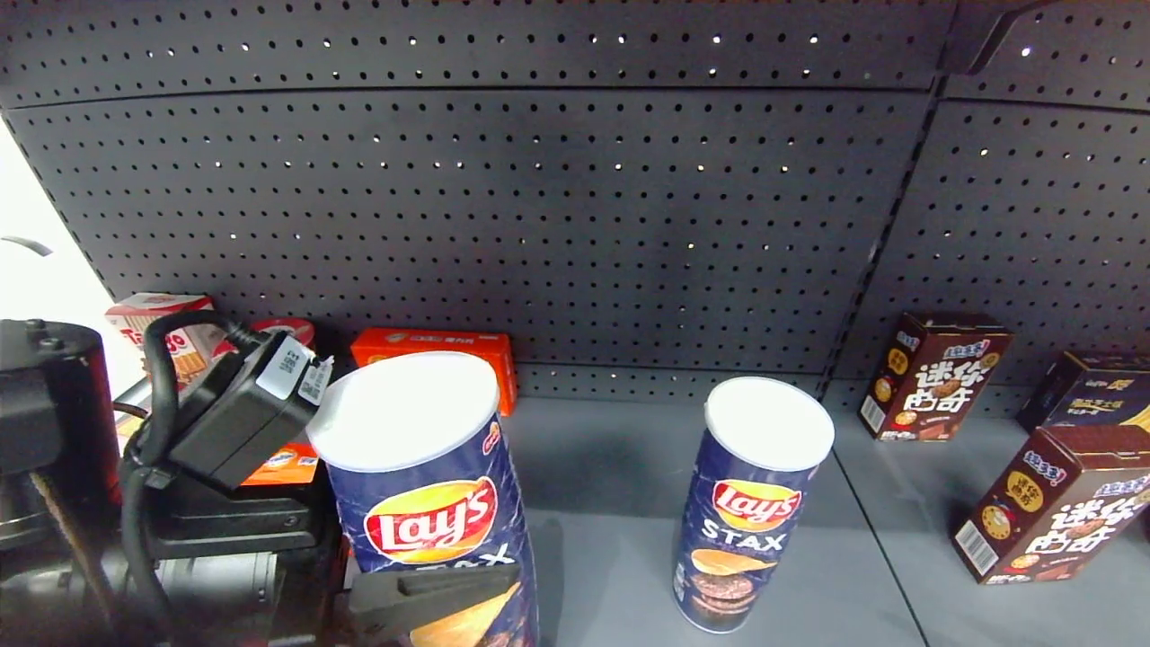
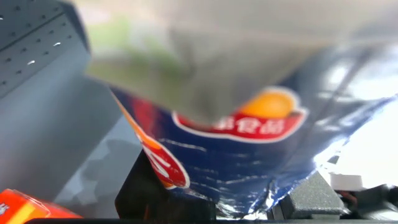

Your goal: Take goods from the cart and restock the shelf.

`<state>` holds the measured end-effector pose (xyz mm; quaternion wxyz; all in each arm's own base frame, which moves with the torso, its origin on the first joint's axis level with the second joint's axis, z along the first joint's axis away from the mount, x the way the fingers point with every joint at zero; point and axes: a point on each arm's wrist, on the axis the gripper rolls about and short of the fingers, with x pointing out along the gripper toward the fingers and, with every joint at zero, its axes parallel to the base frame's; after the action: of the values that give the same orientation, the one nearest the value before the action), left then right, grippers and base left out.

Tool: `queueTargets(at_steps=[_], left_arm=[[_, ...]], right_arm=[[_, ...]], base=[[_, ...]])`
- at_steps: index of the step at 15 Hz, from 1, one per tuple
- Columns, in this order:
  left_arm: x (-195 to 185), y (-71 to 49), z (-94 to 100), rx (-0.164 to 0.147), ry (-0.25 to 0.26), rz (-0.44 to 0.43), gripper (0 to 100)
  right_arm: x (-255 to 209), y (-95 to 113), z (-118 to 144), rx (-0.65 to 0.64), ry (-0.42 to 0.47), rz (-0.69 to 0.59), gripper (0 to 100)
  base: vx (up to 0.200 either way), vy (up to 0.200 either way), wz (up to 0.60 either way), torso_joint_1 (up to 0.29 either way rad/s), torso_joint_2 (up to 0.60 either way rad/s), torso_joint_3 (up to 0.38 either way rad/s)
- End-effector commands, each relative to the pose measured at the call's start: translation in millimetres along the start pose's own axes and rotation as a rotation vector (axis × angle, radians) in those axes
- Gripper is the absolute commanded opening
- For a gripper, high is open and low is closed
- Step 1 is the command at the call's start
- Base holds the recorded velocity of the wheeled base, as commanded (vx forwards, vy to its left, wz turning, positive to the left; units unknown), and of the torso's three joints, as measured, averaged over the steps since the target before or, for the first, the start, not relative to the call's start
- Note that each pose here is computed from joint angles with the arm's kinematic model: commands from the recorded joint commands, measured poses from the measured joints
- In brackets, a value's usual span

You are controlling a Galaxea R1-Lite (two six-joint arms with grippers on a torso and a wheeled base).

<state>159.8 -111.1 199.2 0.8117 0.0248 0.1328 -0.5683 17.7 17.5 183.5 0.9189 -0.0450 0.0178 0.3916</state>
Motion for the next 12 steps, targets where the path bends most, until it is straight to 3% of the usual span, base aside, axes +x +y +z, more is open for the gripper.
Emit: queueTargets(at_steps=[1, 3, 5, 7, 12], left_arm=[[1.3, 0.0, 0.5, -0.003, 0.001, -0.001, 0], [3.9, 0.1, -0.7, -0.005, 0.009, -0.004, 0], [8.4, -2.5, 5.2, 0.013, 0.002, 0.002, 0], [12.5, -0.2, 9.0, 0.015, 0.001, 0.020, 0], [22.9, 11.0, 19.5, 0.023, -0.009, 0.029, 0]], right_arm=[[-14.2, 3.8, -9.3, -0.014, -0.056, -0.027, 100], [-17.8, 3.9, -11.8, -0.013, -0.064, -0.089, 100], [-21.4, 2.5, -14.8, -0.008, -0.051, -0.280, 100], [-28.5, 6.0, -22.1, -0.006, -0.046, -0.371, 100], [-47.3, 21.9, -63.3, -0.025, -0.084, -0.473, 100]], base=[[0.000, 0.000, 0.00, 0.000, 0.00, 0.000], [0.000, 0.000, 0.00, 0.000, 0.00, 0.000], [0.000, 0.000, 0.00, 0.000, 0.00, 0.000], [0.000, 0.000, 0.00, 0.000, 0.00, 0.000], [0.000, 0.000, 0.00, 0.000, 0.00, 0.000]])
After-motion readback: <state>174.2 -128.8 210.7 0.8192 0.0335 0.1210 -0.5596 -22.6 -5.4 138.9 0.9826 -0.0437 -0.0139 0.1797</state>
